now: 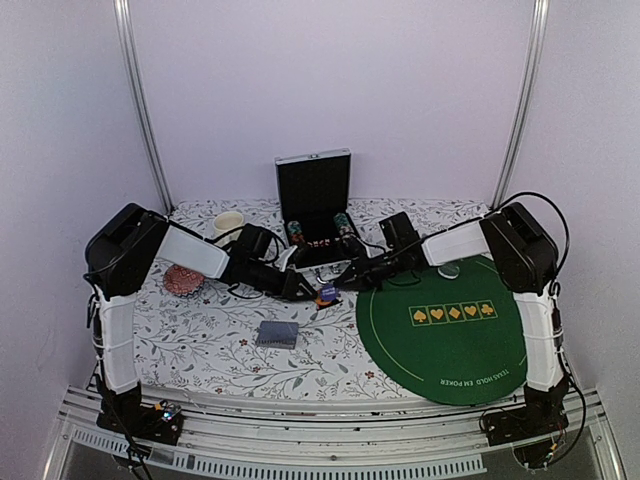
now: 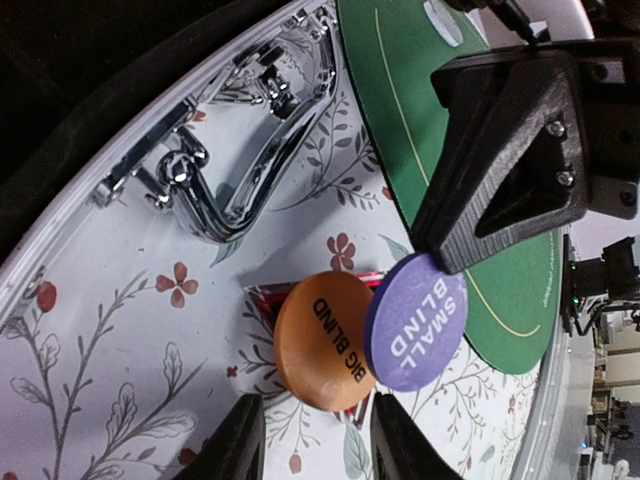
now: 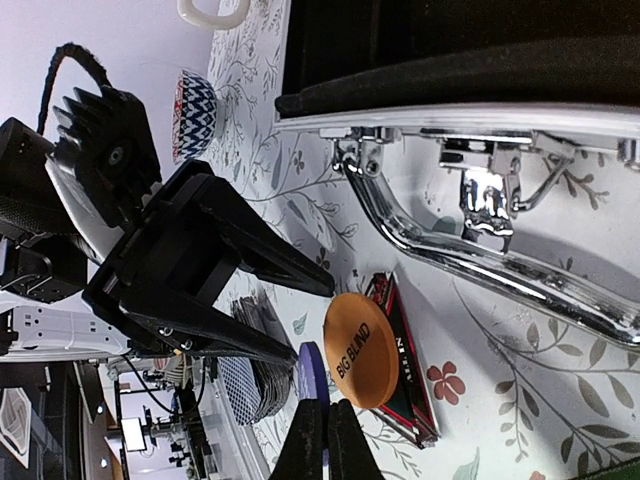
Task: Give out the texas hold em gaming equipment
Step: Pick up the small blind button from the center of the board, then place the small blind button in the small blind area.
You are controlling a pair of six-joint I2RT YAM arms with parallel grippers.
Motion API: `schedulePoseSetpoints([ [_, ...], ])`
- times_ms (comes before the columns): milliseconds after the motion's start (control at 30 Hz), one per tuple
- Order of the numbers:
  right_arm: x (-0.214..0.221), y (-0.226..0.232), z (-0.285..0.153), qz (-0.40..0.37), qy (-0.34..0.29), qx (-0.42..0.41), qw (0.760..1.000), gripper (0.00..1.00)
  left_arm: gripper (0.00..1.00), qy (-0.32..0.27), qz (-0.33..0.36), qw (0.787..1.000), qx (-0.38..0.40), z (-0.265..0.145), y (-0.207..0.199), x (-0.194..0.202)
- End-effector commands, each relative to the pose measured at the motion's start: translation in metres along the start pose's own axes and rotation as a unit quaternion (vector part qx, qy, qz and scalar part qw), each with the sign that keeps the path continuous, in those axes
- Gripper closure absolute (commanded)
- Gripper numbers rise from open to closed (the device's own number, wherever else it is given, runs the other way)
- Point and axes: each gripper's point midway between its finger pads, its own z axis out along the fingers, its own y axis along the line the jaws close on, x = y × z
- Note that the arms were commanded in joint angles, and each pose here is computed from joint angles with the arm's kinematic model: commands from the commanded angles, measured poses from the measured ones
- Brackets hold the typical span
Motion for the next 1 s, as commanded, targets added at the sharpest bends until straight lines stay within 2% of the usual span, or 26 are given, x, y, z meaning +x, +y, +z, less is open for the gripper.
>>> schedulePoseSetpoints([
  [0,-0.006,0.017,-0.017,-0.027,-0.015,0.015,0.999,0.98,0.62,-0.009,0.015,1.000,0.002,-0.010,-0.005,-0.008],
  [200,-0.017,0.039,-0.046,-0.053,-0.048,0.036,0.997,0.98,0.62,-0.016,0.022,1.000,-0.005,-0.020,-0.008,-0.012],
  [400,-0.024,0.067,-0.103,-0.086,-0.102,0.077,0.988,0.98,0.62,-0.016,0.030,0.999,-0.039,-0.030,-0.005,-0.014],
  [500,-0.019,0.071,-0.133,-0.093,-0.126,0.128,0.979,0.98,0.61,-0.024,0.039,0.998,-0.050,-0.040,-0.011,-0.019],
  [600,-0.005,0.072,-0.157,-0.101,-0.133,0.183,0.969,0.98,0.60,-0.025,0.043,0.997,-0.052,-0.046,-0.016,-0.020],
  [967,0.056,0.089,-0.230,-0.089,-0.190,0.262,0.942,0.98,0.59,-0.040,0.083,0.994,-0.051,-0.070,-0.055,-0.020],
])
